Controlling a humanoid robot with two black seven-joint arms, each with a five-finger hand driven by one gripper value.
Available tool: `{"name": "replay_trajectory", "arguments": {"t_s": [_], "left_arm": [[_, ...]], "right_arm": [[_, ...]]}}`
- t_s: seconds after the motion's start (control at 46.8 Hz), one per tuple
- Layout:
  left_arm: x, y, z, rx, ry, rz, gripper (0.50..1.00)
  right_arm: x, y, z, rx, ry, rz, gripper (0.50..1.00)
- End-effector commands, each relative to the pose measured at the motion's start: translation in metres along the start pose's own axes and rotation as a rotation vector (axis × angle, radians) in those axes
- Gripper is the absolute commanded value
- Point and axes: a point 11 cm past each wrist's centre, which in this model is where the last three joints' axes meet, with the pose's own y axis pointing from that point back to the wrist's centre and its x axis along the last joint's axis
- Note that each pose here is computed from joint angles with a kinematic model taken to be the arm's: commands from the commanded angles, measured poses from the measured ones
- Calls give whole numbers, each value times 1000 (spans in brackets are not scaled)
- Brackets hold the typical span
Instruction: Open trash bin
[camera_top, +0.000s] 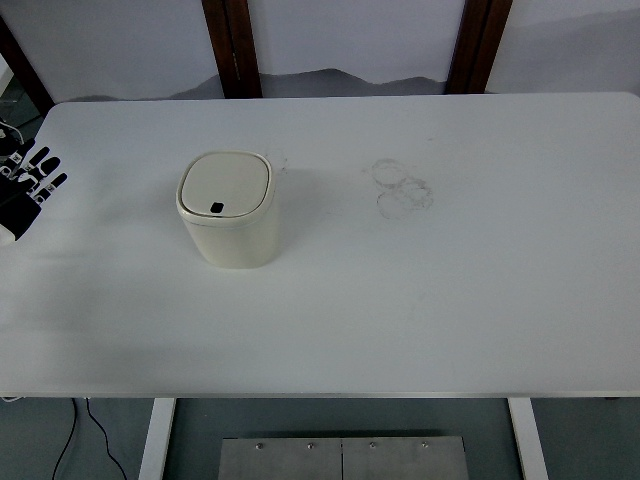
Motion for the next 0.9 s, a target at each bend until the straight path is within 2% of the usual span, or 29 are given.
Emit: {"name": "replay_trajectory", "arguments": {"t_s": [0.0,0.321,0.598,0.769,0.876], "left_arm": [[0,0,0,1,-1,-1,1000],[1,0,3,-3,-5,-1,1000],[-8,-7,21,-27,-18,-20,1000],[-18,-13,49,-34,-89,-45,1000],[-47,-26,63,-3,-180,-119,1000]], "right_arm": [[0,0,0,1,0,0,993],[0,0,0,1,0,-1,993],[0,0,0,1,0,0,993],[0,0,0,1,0,0,993],[0,0,0,1,0,-1,993]]}}
